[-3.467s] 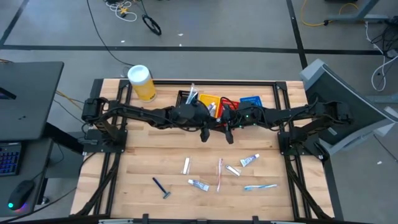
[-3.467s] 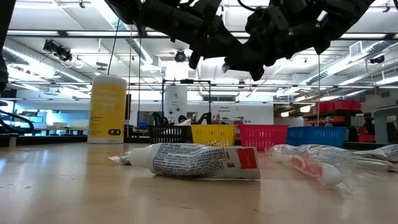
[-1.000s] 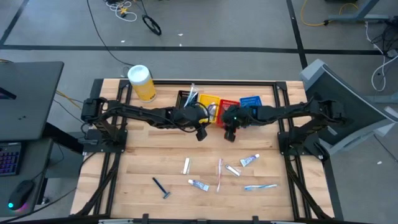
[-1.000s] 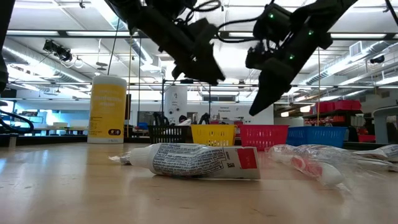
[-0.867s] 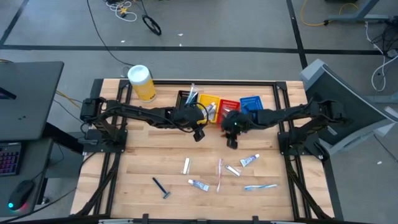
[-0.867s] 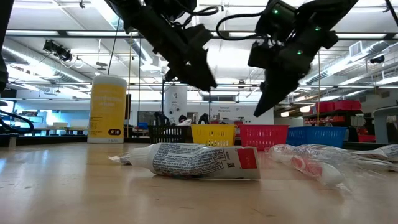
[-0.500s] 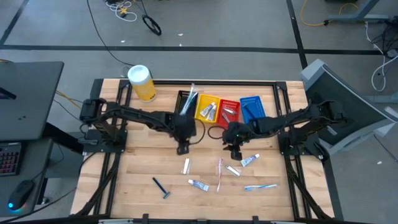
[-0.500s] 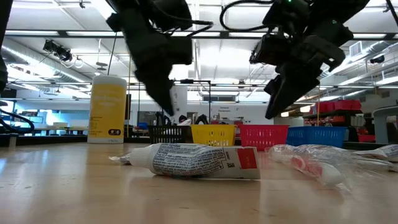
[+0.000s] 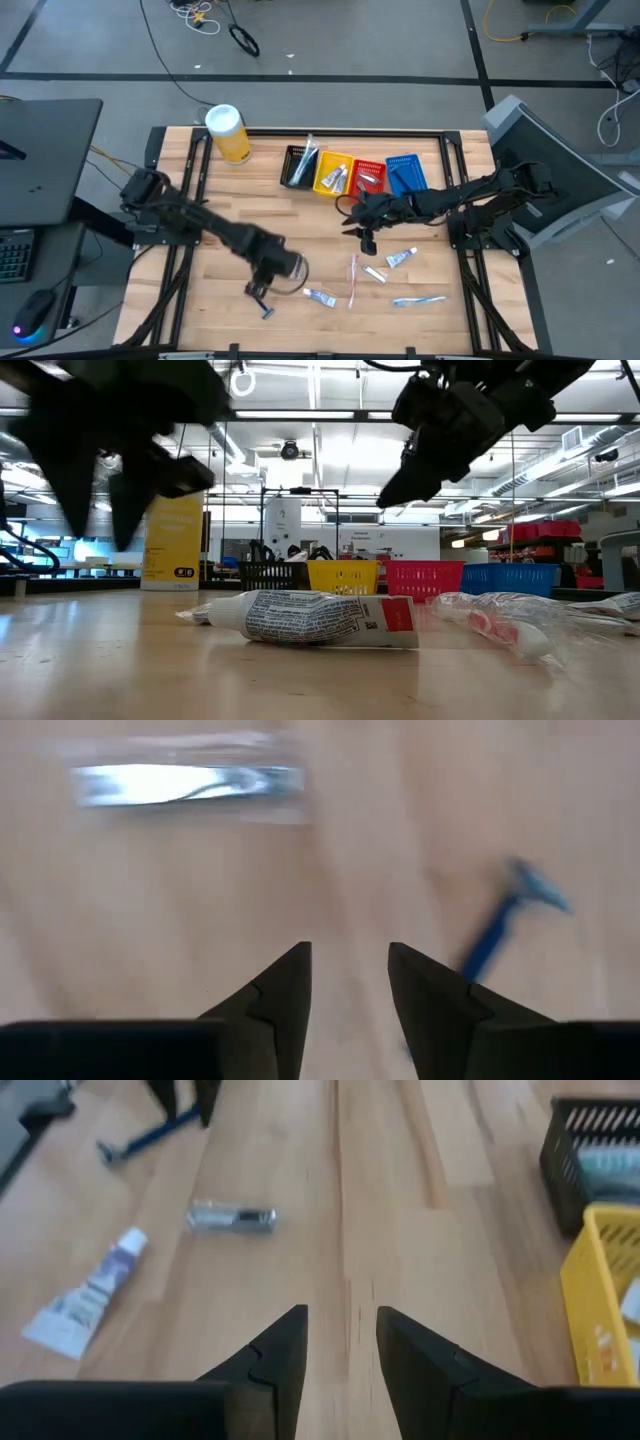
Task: Pick & Place Travel size toiletries
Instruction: Put the blue razor into the blue bin
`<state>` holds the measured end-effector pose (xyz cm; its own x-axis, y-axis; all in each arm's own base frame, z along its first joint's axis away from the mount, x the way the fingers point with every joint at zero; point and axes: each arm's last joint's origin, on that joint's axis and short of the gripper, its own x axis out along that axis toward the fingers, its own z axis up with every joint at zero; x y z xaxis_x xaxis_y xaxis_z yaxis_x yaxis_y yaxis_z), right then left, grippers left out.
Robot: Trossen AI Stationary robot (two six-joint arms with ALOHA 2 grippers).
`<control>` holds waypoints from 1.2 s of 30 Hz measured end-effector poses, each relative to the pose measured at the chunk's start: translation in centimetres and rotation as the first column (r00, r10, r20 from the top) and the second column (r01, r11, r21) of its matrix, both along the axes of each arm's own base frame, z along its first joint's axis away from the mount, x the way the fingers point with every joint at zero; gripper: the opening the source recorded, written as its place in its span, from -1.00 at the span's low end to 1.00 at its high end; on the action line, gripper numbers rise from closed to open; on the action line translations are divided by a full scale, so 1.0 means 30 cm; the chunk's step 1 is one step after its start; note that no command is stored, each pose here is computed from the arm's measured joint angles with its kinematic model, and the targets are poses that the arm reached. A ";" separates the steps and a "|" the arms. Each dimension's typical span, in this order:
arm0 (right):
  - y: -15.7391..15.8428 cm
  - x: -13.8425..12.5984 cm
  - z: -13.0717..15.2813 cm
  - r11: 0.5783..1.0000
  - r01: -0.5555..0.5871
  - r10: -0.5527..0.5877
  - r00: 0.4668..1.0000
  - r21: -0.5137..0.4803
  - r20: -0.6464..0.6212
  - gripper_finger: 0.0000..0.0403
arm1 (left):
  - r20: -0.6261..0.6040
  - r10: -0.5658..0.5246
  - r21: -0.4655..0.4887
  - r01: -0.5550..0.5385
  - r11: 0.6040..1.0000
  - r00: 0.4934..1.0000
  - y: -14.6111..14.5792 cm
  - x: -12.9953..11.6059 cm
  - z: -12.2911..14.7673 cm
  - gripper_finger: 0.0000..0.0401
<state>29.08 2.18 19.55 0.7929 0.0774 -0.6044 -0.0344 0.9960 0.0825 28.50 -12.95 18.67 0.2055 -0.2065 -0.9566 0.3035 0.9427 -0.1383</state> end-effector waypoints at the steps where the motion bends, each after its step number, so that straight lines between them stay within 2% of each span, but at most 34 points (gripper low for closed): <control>1: 0.000 0.002 0.003 1.000 0.000 0.000 1.000 0.001 0.013 -0.35 | 0.002 -0.024 -0.002 0.024 1.000 1.000 -0.027 -0.012 0.000 -0.29; 5: 0.004 0.006 0.009 1.000 -0.001 0.001 0.999 0.018 0.034 -0.35 | 0.015 -0.083 -0.002 0.083 0.997 0.996 -0.116 -0.055 0.001 -0.29; 9: 0.014 0.006 0.009 0.998 0.016 -0.018 0.999 0.057 0.029 -0.35 | 0.043 -0.139 0.068 0.136 0.988 0.989 -0.184 -0.099 -0.006 -0.29; 13: 0.038 0.004 0.010 0.997 0.006 -0.008 1.000 0.078 0.029 -0.35 | 0.065 -0.134 0.059 0.131 0.990 0.989 -0.223 -0.141 -0.046 -0.29; 16: 0.064 0.002 0.012 0.997 -0.022 0.020 0.999 0.077 0.035 -0.35 | 0.057 -0.099 0.040 0.097 0.994 0.993 -0.236 -0.174 -0.083 -0.29; 21: 0.106 -0.005 0.012 0.995 -0.069 0.067 0.997 0.072 0.038 -0.35 | 0.093 -0.112 0.121 0.101 0.988 0.989 -0.241 -0.207 -0.115 -0.29; 26: 0.145 -0.011 0.015 0.991 -0.110 0.106 0.993 0.073 0.048 -0.35 | 0.102 -0.128 0.103 0.117 0.988 0.987 -0.227 -0.224 -0.159 -0.29; 30: 0.164 -0.015 0.016 0.988 -0.146 0.143 0.988 0.050 0.057 -0.35 | 0.120 -0.126 0.138 0.109 0.984 0.985 -0.212 -0.237 -0.178 -0.31; 33: 0.168 -0.012 0.022 0.987 -0.157 0.154 0.985 0.029 0.081 -0.35 | 0.127 -0.162 0.153 0.143 0.978 0.979 -0.212 -0.238 -0.182 -0.40; 36: 0.163 -0.008 0.026 0.994 -0.111 0.110 0.989 0.002 0.099 -0.35 | 0.157 -0.208 0.155 0.184 0.971 0.966 -0.218 -0.232 -0.181 -0.54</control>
<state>28.84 7.07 20.34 0.8349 0.1721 -0.5227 -0.1528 0.9850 0.0802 21.53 -19.48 13.24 0.3370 -0.1276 -0.9328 0.4916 0.8688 0.0587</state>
